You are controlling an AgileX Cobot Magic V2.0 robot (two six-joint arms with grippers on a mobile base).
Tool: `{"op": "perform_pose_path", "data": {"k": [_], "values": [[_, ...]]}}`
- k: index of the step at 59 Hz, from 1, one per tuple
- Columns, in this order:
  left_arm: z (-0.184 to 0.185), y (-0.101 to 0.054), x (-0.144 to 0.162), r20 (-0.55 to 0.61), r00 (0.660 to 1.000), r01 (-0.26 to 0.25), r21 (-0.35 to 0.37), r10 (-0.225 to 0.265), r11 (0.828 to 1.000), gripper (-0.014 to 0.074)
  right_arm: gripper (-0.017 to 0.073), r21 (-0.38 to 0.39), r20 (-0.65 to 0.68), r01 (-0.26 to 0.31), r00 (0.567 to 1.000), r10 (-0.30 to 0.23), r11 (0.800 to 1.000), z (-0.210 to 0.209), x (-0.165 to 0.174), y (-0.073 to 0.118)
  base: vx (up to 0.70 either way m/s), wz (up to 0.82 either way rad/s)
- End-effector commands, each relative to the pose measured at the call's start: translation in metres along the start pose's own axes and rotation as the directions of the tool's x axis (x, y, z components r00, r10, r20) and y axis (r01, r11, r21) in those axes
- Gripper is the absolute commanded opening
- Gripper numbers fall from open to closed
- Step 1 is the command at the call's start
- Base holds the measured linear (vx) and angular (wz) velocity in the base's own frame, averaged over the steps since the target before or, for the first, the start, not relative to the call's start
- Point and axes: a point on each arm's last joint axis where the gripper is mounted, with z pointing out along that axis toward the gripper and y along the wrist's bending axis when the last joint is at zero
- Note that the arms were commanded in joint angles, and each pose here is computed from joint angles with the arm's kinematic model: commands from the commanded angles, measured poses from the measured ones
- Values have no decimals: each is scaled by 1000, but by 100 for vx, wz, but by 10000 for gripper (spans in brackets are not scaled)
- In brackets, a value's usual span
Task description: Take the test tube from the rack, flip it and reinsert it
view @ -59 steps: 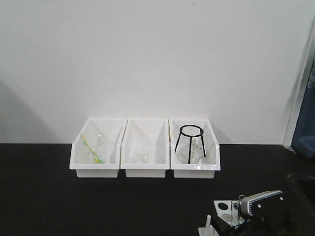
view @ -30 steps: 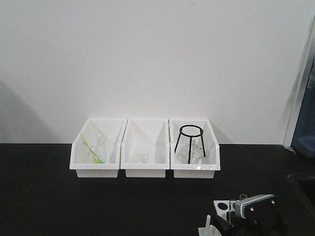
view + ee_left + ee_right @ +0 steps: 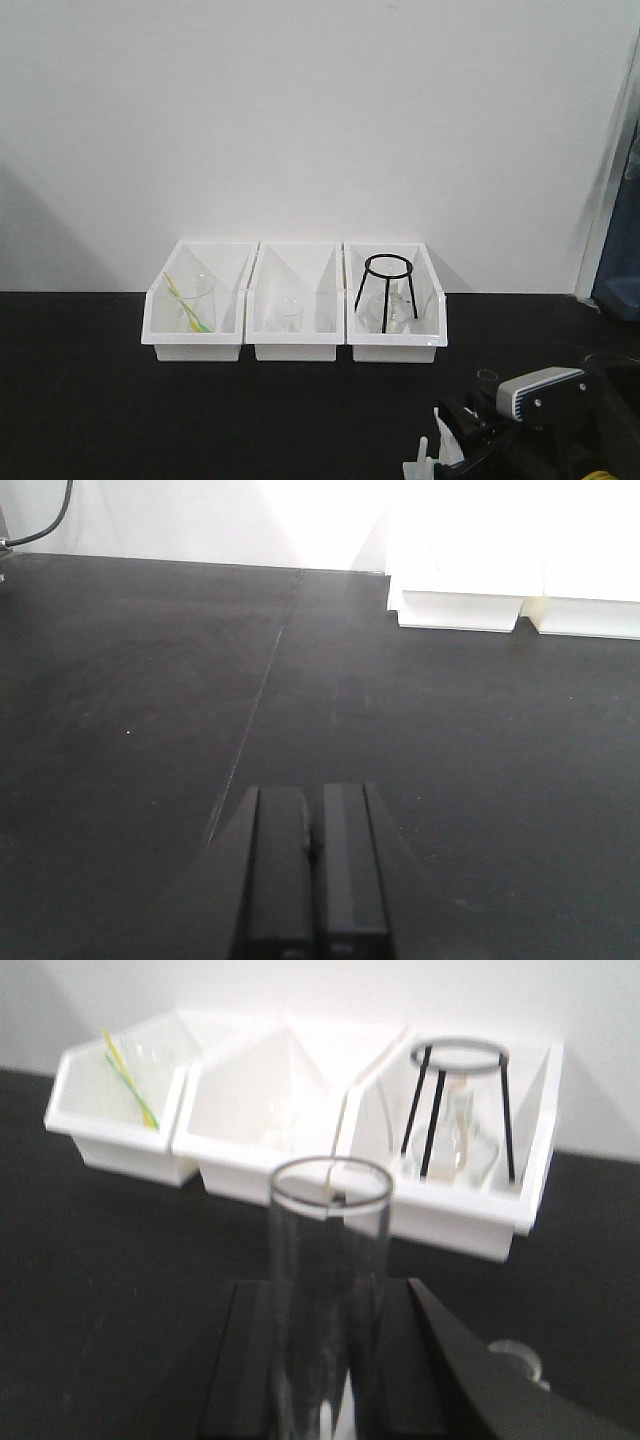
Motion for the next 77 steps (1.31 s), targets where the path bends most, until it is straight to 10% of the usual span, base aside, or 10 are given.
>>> {"op": "perform_pose_path", "data": {"k": [1,34,49,58,71,77], "values": [[-1,-2,-8,97,995,1,23,-3,1000,-6,47,-19,202,23,979,-18,1000,-11,-38,4,0,0],[-1,-2,-8,97,995,1,23,-3,1000,-6,56,39,252,44,966,-52,998,-51,-123,4,0,0],[-1,-2,-8,97,995,1,23,-3,1000,-6,68,37,158,272,949,-274,962,-49,-119,8,0,0],[-1,-2,-8,97,995,1,23,-3,1000,-6,72,24,128,500,857,-498,866,-48,-115,11,0,0],[-1,-2,-8,97,995,1,23,-3,1000,-6,85,8,131,764,639,-758,645,-48,-112,16,0,0],[-1,-2,-8,97,995,1,23,-3,1000,-6,87,7,131,862,502,-855,507,-48,-111,17,0,0]]}}
